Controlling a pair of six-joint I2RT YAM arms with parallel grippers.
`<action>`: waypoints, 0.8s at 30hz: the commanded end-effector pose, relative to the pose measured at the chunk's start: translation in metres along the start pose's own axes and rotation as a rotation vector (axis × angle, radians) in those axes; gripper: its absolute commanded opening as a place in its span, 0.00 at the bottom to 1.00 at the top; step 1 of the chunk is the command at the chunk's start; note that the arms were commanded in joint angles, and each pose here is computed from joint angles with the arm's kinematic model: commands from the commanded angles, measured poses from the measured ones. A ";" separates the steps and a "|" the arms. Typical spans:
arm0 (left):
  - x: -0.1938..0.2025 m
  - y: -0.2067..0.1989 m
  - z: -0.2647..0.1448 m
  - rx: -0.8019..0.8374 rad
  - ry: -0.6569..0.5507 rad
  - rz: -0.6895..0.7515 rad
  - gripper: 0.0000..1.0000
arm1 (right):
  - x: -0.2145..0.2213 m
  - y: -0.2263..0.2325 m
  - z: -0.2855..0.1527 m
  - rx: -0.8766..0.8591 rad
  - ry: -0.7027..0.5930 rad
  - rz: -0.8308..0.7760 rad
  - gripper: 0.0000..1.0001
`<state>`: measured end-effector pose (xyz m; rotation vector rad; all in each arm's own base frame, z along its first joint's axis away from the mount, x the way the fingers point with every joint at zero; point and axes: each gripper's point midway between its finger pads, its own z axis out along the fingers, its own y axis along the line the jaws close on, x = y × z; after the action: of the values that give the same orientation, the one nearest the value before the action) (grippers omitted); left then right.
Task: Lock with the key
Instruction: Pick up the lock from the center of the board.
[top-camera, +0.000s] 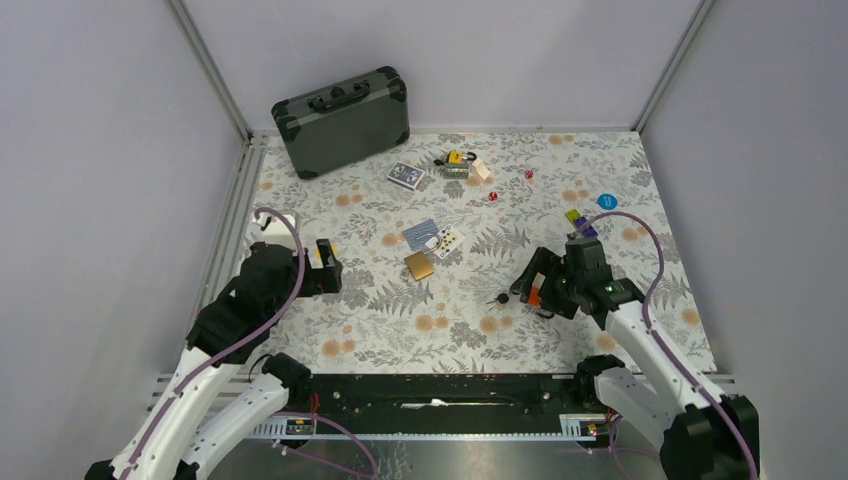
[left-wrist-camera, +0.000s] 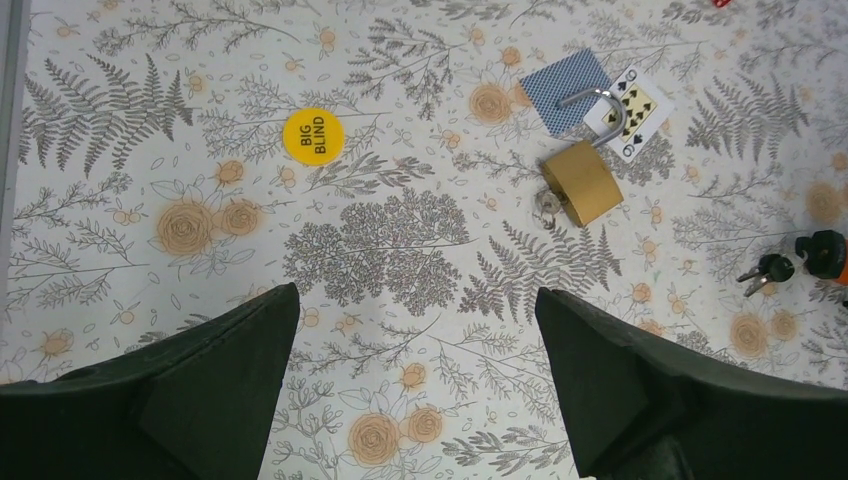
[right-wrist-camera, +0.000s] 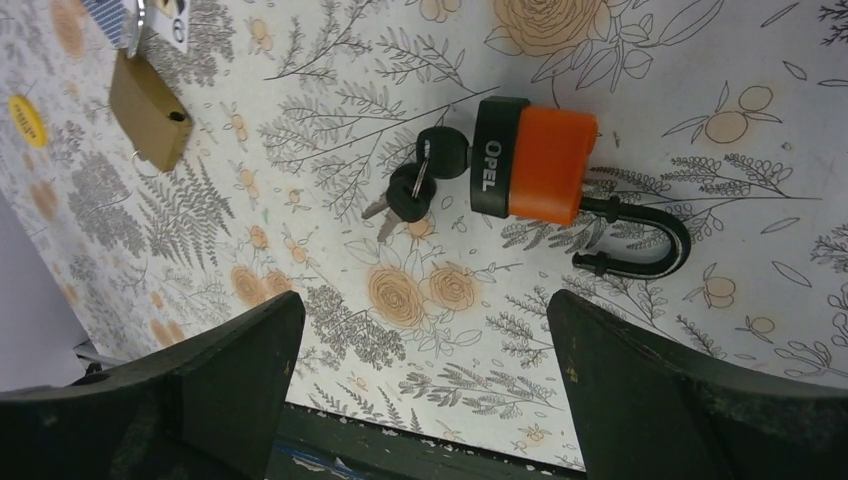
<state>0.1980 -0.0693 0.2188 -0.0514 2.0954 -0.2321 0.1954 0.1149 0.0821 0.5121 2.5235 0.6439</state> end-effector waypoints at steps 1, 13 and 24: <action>-0.003 0.001 0.011 -0.034 -0.001 0.009 0.99 | -0.016 0.018 0.013 -0.017 -0.009 0.030 1.00; 0.006 -0.010 0.023 0.001 0.065 0.035 0.99 | -0.056 0.012 0.015 0.414 -0.128 -0.273 1.00; 0.009 -0.018 0.023 0.048 0.082 0.043 0.99 | -0.036 -0.037 0.045 0.568 -0.011 -0.216 0.86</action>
<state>0.2078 -0.0839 0.1953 0.0070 2.2132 -0.2180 0.2446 0.0963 0.0516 0.3437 2.6830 -0.1368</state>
